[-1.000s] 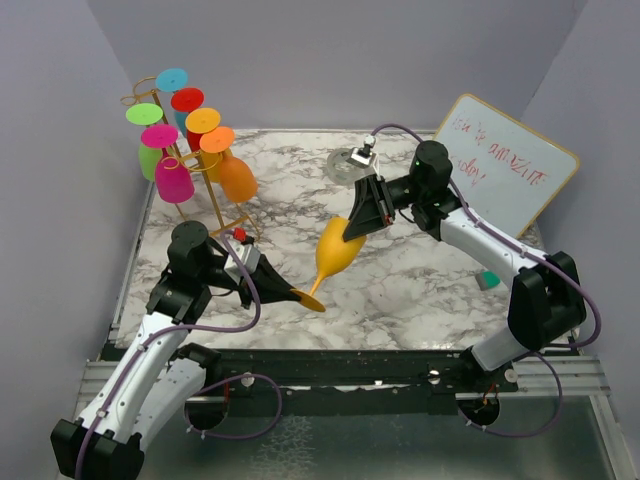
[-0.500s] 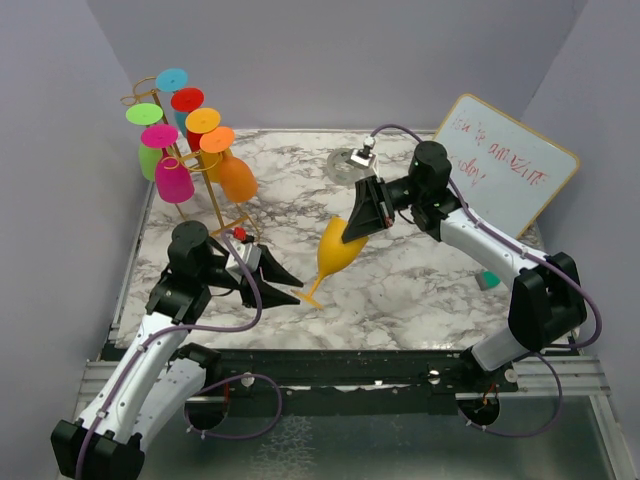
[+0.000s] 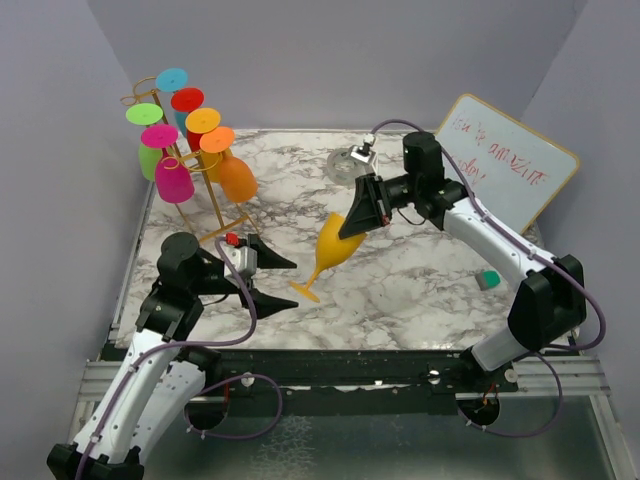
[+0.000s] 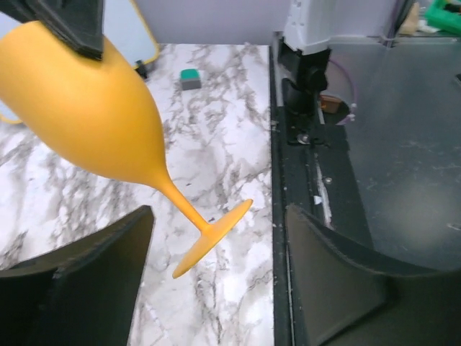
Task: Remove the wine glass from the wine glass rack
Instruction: Place the wine glass at the center of the board.
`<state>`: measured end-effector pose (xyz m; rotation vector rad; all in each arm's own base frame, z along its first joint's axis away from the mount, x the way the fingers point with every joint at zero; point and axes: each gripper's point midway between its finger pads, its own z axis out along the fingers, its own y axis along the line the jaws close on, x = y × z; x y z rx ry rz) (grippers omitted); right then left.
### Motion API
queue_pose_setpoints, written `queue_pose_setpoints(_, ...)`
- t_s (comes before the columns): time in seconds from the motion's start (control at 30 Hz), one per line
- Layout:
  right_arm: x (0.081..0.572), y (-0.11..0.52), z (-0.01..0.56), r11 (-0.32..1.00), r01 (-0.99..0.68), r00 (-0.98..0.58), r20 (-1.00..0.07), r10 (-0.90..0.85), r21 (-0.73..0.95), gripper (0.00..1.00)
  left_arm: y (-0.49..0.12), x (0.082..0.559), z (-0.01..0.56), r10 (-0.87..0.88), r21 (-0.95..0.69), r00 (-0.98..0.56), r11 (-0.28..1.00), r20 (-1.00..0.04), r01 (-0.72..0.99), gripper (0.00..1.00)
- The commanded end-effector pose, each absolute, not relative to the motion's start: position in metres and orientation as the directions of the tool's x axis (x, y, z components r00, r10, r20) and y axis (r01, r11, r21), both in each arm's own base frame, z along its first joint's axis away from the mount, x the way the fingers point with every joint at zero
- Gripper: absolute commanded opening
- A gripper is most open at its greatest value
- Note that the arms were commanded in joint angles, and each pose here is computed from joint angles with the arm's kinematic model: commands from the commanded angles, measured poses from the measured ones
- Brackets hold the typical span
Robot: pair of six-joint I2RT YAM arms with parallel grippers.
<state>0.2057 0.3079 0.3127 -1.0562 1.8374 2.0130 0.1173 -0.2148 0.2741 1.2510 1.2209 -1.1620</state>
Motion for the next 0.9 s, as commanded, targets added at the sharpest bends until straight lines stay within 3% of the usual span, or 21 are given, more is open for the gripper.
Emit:
queue_pose_setpoints(0.0, 0.214, 0.313, 0.291, -0.086, -0.592, -0.751, -0.587, -0.301, 0.801, 0.0, -0.207, 0.137, 0.276, 0.069, 0.06, 0.049, 0.172, -0.996, 0.983, 0.82)
queue_pose_setpoints(0.23, 0.238, 0.313, 0.262, 0.12, -0.609, -0.776, -0.558, -0.294, 0.784, 0.01, -0.199, 0.149, 0.275, 0.085, 0.025, 0.001, 0.293, -0.996, 0.956, 0.98)
queue_pose_setpoints(0.43, 0.266, 0.307, 0.237, 0.346, -0.602, -0.798, -0.536, -0.276, 0.72, 0.0, -0.2, 0.145, 0.276, 0.076, -0.036, -0.06, 0.288, -0.995, 0.957, 0.99)
queue_pose_setpoints(0.6, 0.299, 0.292, 0.218, 0.571, -0.552, -0.815, -0.539, -0.213, 0.608, 0.01, -0.191, 0.156, 0.27, 0.081, -0.086, -0.128, 0.395, -0.988, 0.915, 0.99)
queue_pose_setpoints(0.77, 0.342, 0.27, 0.217, 0.759, -0.402, -0.834, -0.547, -0.072, 0.513, 0.0, -0.191, 0.151, 0.271, 0.064, -0.126, -0.165, 0.397, -0.984, 0.909, 0.99)
queue_pose_setpoints(0.87, 0.363, 0.25, 0.212, 0.846, -0.292, -0.827, -0.562, 0.011, 0.446, 0.01, -0.183, 0.162, 0.278, 0.025, -0.147, -0.182, 0.488, -0.983, 0.861, 0.99)
